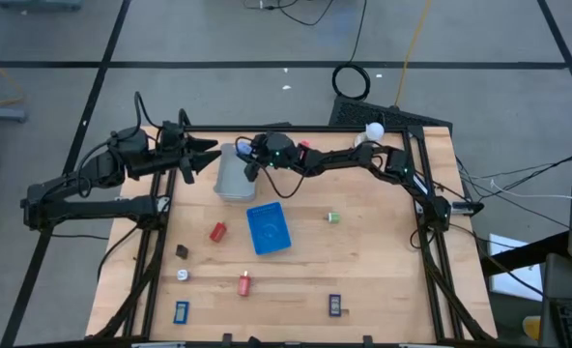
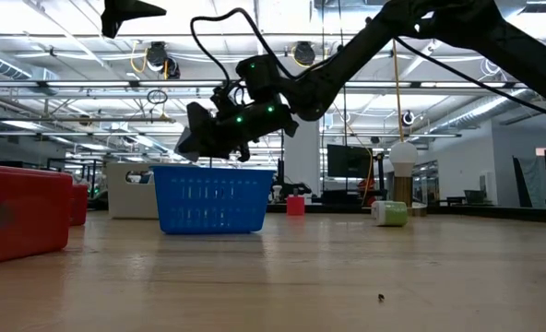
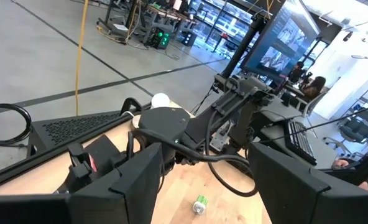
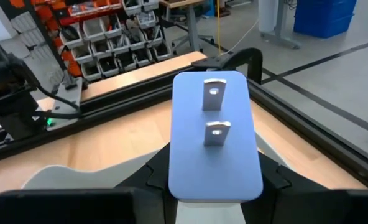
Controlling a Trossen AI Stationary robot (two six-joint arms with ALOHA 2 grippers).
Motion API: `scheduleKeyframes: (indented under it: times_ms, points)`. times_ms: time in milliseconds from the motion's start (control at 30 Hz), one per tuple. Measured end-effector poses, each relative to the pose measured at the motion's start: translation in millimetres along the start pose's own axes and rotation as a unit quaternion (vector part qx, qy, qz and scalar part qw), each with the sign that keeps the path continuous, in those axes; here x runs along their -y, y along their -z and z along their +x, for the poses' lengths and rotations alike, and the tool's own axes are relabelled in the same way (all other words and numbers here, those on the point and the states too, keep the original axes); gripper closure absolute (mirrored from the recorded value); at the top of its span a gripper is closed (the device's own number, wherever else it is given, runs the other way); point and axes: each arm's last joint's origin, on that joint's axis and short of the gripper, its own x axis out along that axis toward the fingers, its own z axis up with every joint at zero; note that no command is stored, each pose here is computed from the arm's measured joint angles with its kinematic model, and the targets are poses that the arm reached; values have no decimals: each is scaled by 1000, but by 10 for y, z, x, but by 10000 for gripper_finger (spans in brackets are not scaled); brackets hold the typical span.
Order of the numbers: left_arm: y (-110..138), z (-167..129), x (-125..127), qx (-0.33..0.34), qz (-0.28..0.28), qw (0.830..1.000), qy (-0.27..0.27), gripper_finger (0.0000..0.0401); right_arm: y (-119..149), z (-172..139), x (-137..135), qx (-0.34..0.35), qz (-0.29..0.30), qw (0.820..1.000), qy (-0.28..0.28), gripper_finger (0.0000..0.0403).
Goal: Pick & Place Office items
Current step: Put the light blue charger adapter into the gray bin, then put the pink charger adapter into the gray bin
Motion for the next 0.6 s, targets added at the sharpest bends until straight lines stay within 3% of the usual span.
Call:
scheduleKeyframes:
  times_ms: [267, 600]
  points:
    - [0, 0, 0, 0, 0, 1000, 0, 158, 2, 0, 0, -1, 0, 1000, 0, 236]
    - [0, 0, 0, 0, 0, 1000, 0, 158, -2, -3, -3, -2, 10, 1000, -1, 242]
